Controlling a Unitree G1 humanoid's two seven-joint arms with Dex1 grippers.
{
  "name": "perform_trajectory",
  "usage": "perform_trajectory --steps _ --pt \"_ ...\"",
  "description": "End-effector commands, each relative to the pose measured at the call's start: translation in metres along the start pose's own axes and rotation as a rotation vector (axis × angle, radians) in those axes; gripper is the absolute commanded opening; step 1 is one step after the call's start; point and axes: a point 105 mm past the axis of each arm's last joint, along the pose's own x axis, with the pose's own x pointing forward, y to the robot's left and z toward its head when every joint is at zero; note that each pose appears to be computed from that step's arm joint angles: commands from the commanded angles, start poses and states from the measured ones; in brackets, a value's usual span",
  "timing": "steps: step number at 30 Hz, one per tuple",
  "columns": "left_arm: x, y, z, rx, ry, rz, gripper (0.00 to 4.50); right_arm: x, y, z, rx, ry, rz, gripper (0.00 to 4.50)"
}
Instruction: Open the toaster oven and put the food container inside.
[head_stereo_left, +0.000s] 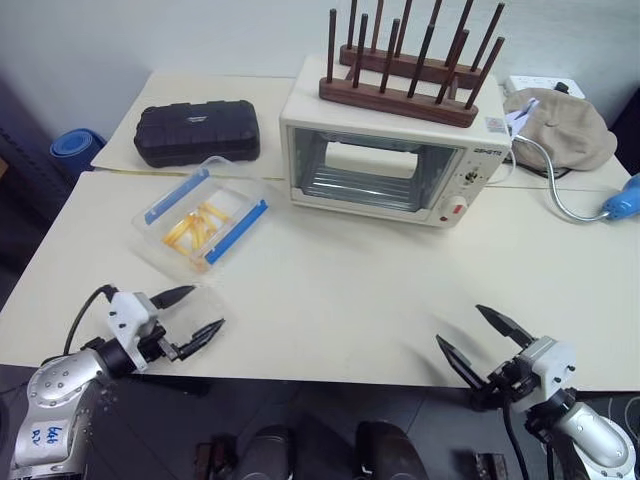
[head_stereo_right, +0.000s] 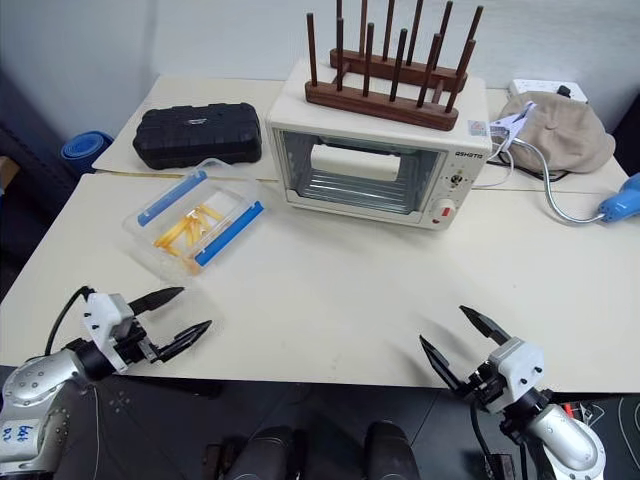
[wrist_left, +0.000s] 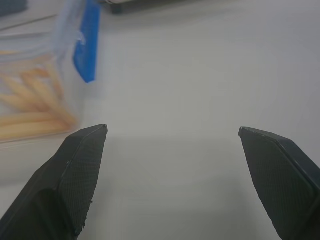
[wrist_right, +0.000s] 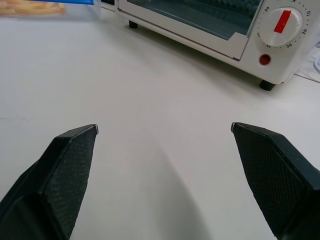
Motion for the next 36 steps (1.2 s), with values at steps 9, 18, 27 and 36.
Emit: perform_trajectory --steps 9,18,27,36 --pt "-0.001 -0.016 0.066 -0.266 -0.178 -0.314 4.50 0.077 -0.016 0.067 0.118 -0.199 0.106 4.47" --pt "0.025 -0.012 0.096 -0.136 -0.201 -0.387 4.50 0.149 -0.029 0.099 0.150 -0.113 0.166 4.47" --pt "0.029 -0.006 0.089 -0.132 -0.222 -0.302 4.50 0.164 -0.012 0.142 0.114 -0.252 0.275 4.47" --pt "0.037 -0.001 0.093 -0.161 -0.283 -0.293 4.10 0.133 0.024 0.115 -0.006 -0.146 0.496 4.50"
